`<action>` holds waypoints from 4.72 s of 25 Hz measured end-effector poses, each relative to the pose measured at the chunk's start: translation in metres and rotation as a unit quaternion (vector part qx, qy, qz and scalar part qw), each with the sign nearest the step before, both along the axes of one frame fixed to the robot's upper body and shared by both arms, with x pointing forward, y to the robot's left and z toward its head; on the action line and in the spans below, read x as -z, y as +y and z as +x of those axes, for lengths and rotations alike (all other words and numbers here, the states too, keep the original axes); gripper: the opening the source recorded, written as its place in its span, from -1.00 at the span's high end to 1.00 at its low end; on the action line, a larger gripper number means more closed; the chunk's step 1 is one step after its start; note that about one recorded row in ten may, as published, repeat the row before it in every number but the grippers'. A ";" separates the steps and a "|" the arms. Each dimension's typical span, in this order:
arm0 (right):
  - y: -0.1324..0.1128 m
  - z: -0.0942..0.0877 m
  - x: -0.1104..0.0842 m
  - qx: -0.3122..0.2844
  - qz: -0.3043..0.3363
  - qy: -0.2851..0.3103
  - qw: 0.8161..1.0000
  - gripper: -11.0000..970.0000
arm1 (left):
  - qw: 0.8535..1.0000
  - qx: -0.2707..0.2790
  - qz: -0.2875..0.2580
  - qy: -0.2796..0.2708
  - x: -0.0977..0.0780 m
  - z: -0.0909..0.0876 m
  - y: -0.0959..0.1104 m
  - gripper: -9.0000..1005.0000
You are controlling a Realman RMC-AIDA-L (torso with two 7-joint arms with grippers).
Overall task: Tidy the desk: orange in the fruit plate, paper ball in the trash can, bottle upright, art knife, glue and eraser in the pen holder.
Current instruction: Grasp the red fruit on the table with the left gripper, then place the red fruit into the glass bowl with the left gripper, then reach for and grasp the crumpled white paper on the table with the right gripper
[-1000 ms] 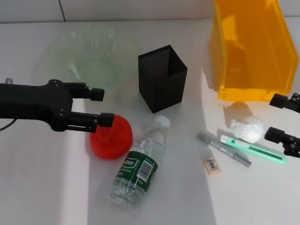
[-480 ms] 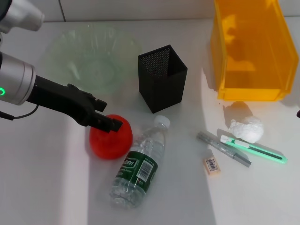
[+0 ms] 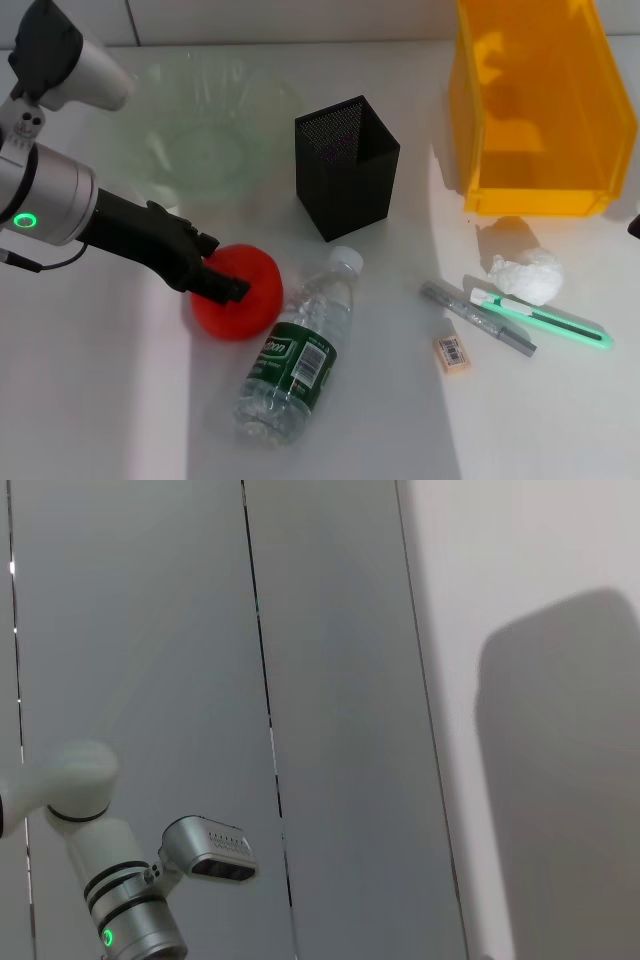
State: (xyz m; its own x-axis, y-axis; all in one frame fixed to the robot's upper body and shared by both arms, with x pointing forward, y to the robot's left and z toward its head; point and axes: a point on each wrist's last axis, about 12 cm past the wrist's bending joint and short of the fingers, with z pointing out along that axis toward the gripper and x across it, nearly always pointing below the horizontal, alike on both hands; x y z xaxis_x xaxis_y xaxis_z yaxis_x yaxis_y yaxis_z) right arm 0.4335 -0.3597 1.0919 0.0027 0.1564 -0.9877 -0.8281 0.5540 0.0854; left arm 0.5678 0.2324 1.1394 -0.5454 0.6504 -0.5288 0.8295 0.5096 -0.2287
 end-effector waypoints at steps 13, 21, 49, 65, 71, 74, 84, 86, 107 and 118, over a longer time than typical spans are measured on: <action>0.001 0.002 -0.002 -0.006 0.002 -0.003 1.000 -0.64 | 0.999 -0.030 0.006 0.018 0.017 0.004 0.006 -0.18; 0.000 -0.001 -0.001 -0.004 0.003 0.000 1.000 -0.64 | 0.999 -0.030 0.002 0.017 0.016 0.003 0.006 0.42; -0.014 -0.041 0.007 0.036 0.024 0.008 0.999 -0.64 | 0.964 -0.186 -0.122 -0.147 -0.017 0.076 0.032 0.65; -0.033 -0.012 -0.020 0.015 0.031 0.050 0.998 -0.64 | 0.905 -0.103 -0.354 -0.212 -0.008 0.001 0.064 -0.49; -0.046 0.022 -0.054 -0.012 -0.008 0.150 0.989 -0.64 | 0.913 0.045 -0.362 -0.182 0.007 -0.040 0.065 -0.68; -0.041 0.043 -0.077 -0.038 -0.064 0.214 0.974 -0.64 | 0.929 0.082 -0.329 -0.147 0.022 -0.051 0.063 -0.69; 0.020 0.108 -0.128 -0.016 -0.387 0.400 0.831 -0.64 | 0.949 0.110 -0.280 -0.098 0.043 -0.059 0.052 -0.68; 0.034 0.116 -0.127 -0.012 -0.424 0.414 0.806 -0.64 | 0.949 0.112 -0.278 -0.097 0.044 -0.060 0.051 -0.68; 0.119 0.159 -0.058 -0.020 -0.519 0.416 0.746 -0.57 | 0.956 0.123 -0.250 -0.091 0.055 -0.055 0.037 -0.69; 0.131 0.165 -0.046 -0.028 -0.532 0.410 0.741 -0.53 | 0.957 0.121 -0.248 -0.091 0.057 -0.054 0.037 -0.68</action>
State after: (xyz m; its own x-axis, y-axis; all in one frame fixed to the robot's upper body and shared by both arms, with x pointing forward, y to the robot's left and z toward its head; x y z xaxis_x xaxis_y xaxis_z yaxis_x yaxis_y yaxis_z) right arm 0.5980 -0.2292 1.1384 -0.6429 -0.7340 -0.2189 -0.7639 0.6354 0.1130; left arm 0.5133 0.2691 1.0829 -0.2809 0.3902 -0.8768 0.9583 0.1645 -0.2338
